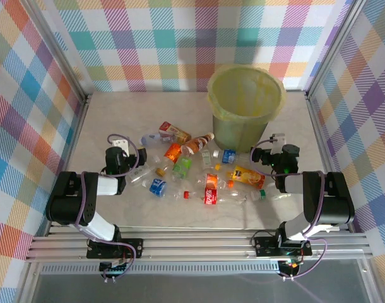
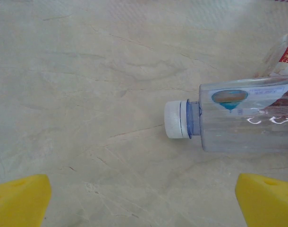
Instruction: Put the plastic bottles in the bin
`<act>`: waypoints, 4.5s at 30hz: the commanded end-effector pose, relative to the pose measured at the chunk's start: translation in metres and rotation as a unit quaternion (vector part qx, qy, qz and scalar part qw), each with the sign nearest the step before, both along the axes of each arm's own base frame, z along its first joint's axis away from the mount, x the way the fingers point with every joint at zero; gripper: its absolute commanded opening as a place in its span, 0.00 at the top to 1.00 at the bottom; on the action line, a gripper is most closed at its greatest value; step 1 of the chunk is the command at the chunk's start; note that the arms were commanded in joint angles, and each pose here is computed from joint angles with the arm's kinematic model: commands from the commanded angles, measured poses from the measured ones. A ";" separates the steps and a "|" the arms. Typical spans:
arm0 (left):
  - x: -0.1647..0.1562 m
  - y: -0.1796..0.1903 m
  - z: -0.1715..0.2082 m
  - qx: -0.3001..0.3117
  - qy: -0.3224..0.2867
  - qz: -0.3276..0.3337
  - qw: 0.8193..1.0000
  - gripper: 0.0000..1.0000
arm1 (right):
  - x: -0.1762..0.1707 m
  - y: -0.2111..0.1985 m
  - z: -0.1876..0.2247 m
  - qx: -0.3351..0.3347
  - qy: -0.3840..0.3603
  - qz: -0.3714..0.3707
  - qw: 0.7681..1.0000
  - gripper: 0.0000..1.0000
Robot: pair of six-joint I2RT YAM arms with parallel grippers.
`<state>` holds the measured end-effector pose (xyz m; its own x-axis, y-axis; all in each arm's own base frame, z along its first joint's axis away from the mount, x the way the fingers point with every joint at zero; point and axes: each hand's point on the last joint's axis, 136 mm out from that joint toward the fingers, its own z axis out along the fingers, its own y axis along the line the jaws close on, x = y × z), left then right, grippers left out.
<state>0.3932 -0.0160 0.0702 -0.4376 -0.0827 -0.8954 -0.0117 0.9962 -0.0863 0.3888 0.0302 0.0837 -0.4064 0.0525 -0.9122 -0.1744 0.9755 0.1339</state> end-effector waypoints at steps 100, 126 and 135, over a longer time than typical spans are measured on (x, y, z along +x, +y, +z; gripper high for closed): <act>-0.026 -0.006 0.145 -0.123 -0.095 0.018 0.988 0.00 | -0.168 -0.048 -0.042 0.255 0.364 -0.445 0.778 0.02; -0.023 -0.009 0.147 -0.129 -0.095 0.012 0.987 0.00 | -0.150 -0.081 0.047 0.172 0.253 -0.443 0.843 0.65; -0.022 -0.010 0.152 -0.136 -0.098 0.010 0.986 0.00 | -0.080 -0.040 0.204 0.062 0.098 -0.306 0.945 0.72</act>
<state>0.3678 -0.0240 0.2034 -0.2859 -0.3227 -0.9023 -0.0129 0.9428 -0.3330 0.2914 -0.0183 0.2435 -0.4196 0.5990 -0.6820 0.5503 0.7654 0.3337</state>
